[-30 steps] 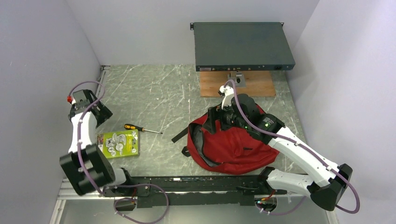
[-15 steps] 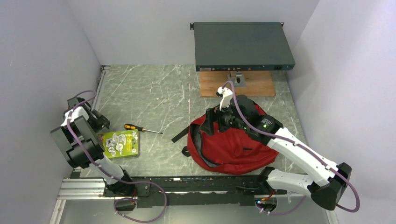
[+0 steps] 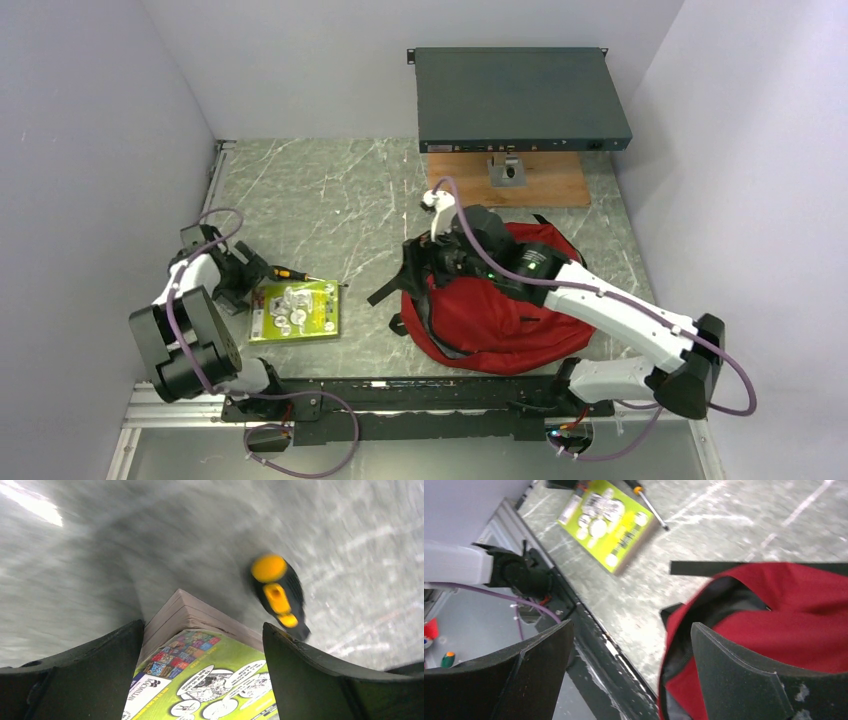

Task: Pack the student bag
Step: Pick up the book from the center of the board.

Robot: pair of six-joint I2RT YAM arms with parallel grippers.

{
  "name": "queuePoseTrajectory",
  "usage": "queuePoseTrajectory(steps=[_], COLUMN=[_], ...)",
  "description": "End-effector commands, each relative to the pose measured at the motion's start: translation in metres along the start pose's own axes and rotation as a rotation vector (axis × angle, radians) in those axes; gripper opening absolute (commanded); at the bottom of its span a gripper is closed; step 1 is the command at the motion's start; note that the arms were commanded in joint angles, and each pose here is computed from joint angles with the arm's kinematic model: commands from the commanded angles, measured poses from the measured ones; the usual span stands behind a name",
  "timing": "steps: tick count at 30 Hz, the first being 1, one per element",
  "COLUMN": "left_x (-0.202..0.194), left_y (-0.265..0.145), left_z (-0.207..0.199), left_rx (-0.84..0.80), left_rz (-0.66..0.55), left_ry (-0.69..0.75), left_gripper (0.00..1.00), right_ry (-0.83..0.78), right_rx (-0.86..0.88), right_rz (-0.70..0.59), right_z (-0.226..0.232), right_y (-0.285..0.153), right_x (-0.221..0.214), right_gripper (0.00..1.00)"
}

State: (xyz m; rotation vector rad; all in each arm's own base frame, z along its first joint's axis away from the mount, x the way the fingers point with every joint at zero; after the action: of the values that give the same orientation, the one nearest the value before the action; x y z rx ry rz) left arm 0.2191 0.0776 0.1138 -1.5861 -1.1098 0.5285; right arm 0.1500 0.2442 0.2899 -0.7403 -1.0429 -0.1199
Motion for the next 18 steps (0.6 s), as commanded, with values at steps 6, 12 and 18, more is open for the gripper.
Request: queuePoseTrajectory(steps=[6,12,18], left_x=[-0.056,-0.059,-0.084], left_y=[-0.023,-0.072,-0.097], left_z=[-0.047,-0.057,-0.042], left_rx=[-0.219,-0.175,-0.251], left_rz=[0.045,-0.163,-0.136], left_ry=[0.155,0.263,0.195], left_gripper=[0.99,1.00,1.00], right_ry=[0.085,0.017,-0.080], right_rx=[0.189,0.107,0.086], right_rz=[-0.022,0.089,0.205], right_z=[0.044,0.033,0.026], right_y=[0.063,0.103,0.132], right_x=[0.006,-0.005,-0.010], right_gripper=[0.88,0.87,0.87])
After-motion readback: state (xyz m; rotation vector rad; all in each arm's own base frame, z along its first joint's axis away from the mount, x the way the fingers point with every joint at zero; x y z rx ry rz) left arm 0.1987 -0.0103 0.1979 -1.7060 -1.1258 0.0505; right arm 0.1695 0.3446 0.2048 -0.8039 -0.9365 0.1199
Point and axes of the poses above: each gripper's point midway between its finger pads, its own y axis out along the fingers, its own z axis along the line the jaws close on, x = y × z, the point moved 9 cm from there along -y, back along the fingers, and after that the axes turned 8 degrees about -y, right-handed, at the moved point
